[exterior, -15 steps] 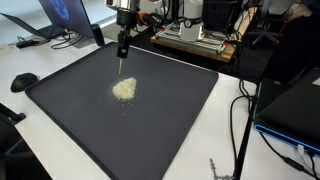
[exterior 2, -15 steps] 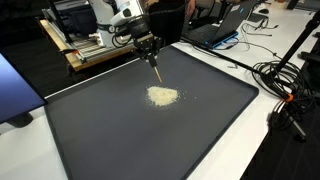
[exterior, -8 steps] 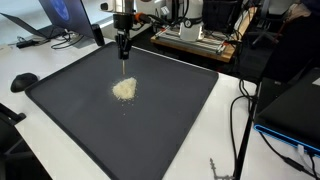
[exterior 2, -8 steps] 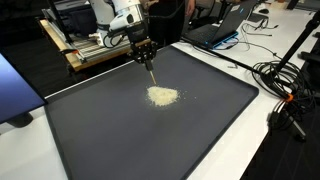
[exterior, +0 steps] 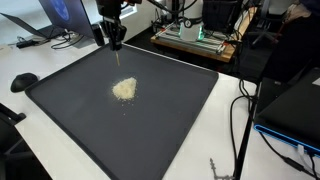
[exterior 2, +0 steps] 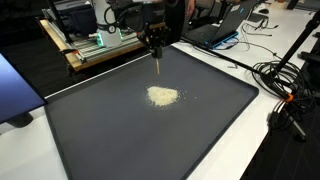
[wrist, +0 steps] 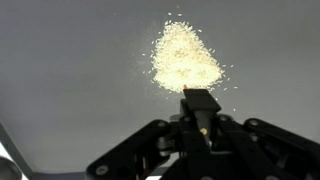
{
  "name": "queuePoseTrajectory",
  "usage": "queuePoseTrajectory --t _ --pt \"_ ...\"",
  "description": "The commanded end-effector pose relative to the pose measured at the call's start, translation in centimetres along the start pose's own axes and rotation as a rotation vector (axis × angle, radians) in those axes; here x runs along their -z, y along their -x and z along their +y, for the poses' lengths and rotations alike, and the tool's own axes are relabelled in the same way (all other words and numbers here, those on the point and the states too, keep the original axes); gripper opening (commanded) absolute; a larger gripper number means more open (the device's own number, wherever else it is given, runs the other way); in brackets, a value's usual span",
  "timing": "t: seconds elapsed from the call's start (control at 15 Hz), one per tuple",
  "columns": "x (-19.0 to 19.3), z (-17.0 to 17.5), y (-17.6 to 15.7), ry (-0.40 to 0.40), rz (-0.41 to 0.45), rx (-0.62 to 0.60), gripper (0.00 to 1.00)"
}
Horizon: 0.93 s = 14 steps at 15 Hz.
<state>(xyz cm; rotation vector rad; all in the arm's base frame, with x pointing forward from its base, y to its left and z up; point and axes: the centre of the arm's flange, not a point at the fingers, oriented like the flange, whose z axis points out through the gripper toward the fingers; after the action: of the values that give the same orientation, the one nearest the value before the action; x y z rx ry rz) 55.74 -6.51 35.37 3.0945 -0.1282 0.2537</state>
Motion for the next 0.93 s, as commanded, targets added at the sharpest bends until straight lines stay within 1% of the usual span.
queuePoseTrajectory --t 0.0,0.2,0.47,0.67,0.87 --pt "4.5 -3.2 -2.7 0.022 -0.065 0.073 0.03" --pt "5.2 -5.7 -3.0 0.015 -0.088 0.137 0.03" --pt "3.9 -7.8 -2.2 0.022 -0.095 0.178 0.03" --pt "3.7 -7.6 -1.3 0.036 -0.087 0.176 0.03" --pt "3.3 -6.4 -1.0 0.014 -0.069 0.162 0.03"
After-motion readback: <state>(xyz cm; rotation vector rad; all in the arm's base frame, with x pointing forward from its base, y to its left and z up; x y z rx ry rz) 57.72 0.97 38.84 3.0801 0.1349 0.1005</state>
